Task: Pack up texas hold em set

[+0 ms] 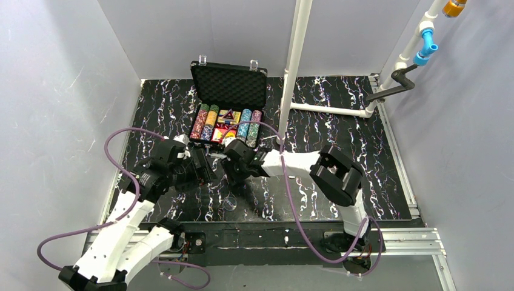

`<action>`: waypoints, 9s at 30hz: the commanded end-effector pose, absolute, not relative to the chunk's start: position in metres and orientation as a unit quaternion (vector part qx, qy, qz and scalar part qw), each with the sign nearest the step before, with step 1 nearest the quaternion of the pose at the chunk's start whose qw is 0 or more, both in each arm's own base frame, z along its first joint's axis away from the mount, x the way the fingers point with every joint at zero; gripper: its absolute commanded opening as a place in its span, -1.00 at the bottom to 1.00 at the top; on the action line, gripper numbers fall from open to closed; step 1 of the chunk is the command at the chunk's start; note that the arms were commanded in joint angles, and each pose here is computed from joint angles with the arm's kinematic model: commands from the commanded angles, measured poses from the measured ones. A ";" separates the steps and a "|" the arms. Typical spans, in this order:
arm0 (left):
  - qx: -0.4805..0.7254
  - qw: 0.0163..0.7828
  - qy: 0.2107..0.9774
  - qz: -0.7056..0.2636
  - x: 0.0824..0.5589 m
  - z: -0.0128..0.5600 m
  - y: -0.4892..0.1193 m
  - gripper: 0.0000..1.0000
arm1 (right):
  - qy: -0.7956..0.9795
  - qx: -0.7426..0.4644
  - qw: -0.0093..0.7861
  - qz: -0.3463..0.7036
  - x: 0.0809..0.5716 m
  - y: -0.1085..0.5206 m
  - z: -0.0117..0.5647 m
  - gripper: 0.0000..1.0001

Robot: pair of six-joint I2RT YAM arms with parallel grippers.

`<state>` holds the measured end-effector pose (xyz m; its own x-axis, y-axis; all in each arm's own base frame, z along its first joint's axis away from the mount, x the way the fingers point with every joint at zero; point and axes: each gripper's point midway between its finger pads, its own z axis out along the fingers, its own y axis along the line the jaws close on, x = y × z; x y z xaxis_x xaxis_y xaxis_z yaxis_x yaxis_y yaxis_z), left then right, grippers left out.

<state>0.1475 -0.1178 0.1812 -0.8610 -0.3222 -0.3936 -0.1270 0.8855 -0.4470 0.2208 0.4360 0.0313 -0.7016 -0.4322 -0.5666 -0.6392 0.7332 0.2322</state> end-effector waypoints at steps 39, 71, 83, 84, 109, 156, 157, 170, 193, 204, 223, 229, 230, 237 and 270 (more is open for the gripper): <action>-0.154 0.037 0.987 0.012 0.245 0.025 -0.168 0.21 | 0.896 -0.106 0.353 0.247 0.178 0.209 0.139 0.63; -0.089 0.037 0.995 0.036 0.255 0.001 -0.161 0.15 | 0.905 -0.104 0.328 0.252 0.179 0.220 0.136 0.60; -0.040 0.058 0.997 0.026 0.265 0.007 -0.162 -0.49 | 0.907 -0.105 0.322 0.251 0.180 0.222 0.136 0.60; -0.037 0.060 0.997 0.023 0.265 0.009 -0.163 -0.54 | 0.907 -0.104 0.322 0.252 0.180 0.223 0.136 0.60; 0.112 0.146 0.962 -0.201 0.226 0.096 -0.199 -0.93 | 0.879 -0.053 0.175 0.441 0.187 0.297 0.164 0.62; 0.257 0.193 0.914 -0.247 0.208 0.144 -0.245 -0.99 | 0.823 -0.010 -0.028 0.567 0.187 0.378 0.152 -0.76; 0.250 0.196 0.917 -0.242 0.209 0.144 -0.243 -0.90 | 0.820 -0.014 -0.026 0.572 0.186 0.379 0.154 -0.95; -0.010 0.166 0.861 -0.480 0.203 0.222 -0.231 0.47 | 0.730 -0.045 0.056 0.680 0.193 0.356 0.211 -0.97; -0.100 0.145 0.721 -0.670 0.209 0.262 -0.249 -0.20 | 0.651 -0.040 0.074 0.754 0.196 0.353 0.270 -0.97; -0.088 0.141 0.713 -0.681 0.214 0.269 -0.255 -0.79 | 0.652 -0.043 0.063 0.754 0.198 0.361 0.270 -0.97; -0.416 0.118 0.827 -0.361 0.281 0.151 -0.100 -1.00 | 0.833 0.051 0.137 0.534 0.215 0.257 0.165 0.53; -0.492 0.118 0.813 -0.288 0.323 0.118 -0.046 -1.00 | 0.853 0.058 0.152 0.495 0.202 0.238 0.156 0.52; -0.498 0.114 0.812 -0.282 0.329 0.113 -0.042 -1.00 | 0.854 0.058 0.153 0.493 0.202 0.237 0.155 0.52; -0.517 0.112 0.806 -0.268 0.368 0.091 -0.023 -1.00 | 0.857 0.061 0.147 0.490 0.201 0.233 0.154 0.51; -0.541 0.097 0.795 -0.257 0.378 0.079 -0.008 -1.00 | 0.855 0.079 0.136 0.495 0.200 0.232 0.147 0.49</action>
